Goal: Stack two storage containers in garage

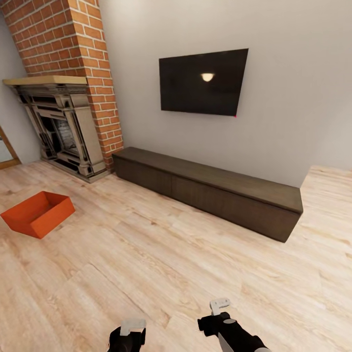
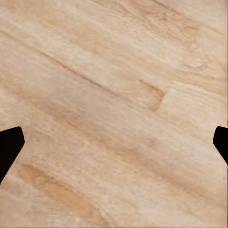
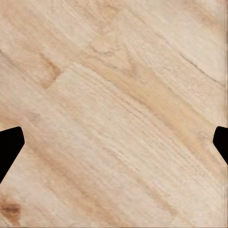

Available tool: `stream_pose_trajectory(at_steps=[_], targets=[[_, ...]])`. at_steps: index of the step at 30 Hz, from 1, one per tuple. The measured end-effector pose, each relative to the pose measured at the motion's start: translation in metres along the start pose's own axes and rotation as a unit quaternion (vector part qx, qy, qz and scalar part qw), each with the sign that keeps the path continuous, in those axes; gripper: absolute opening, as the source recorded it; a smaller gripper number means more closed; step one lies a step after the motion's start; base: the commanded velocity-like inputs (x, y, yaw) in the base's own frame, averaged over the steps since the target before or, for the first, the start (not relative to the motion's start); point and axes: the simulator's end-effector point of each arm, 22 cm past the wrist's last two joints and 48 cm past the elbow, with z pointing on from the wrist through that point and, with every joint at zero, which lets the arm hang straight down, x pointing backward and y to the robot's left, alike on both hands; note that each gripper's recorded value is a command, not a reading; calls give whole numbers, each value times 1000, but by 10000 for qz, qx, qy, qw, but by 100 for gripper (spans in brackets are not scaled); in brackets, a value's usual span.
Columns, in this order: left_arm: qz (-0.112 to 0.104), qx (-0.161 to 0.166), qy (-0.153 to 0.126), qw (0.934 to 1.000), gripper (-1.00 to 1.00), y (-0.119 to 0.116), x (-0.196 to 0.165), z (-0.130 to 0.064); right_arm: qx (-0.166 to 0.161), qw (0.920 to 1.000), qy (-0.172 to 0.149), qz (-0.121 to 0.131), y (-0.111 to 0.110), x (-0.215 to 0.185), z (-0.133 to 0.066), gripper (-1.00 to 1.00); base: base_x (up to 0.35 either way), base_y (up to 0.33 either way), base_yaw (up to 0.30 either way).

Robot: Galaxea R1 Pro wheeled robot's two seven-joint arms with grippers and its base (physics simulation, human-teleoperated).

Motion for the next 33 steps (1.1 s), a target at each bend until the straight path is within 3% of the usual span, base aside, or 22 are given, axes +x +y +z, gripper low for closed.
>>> stream_pose_trajectory(at_steps=[13, 33], targets=[[5, 1, -1, 10000, 100, 0, 0, 0, 0, 10000, -1, -1, 0, 0, 0, 100, 344, -126, 64], [7, 0, 0, 10000, 100, 0, 0, 0, 3, 10000, -6, -2, 0, -1, 0, 100, 310, -201, 250]])
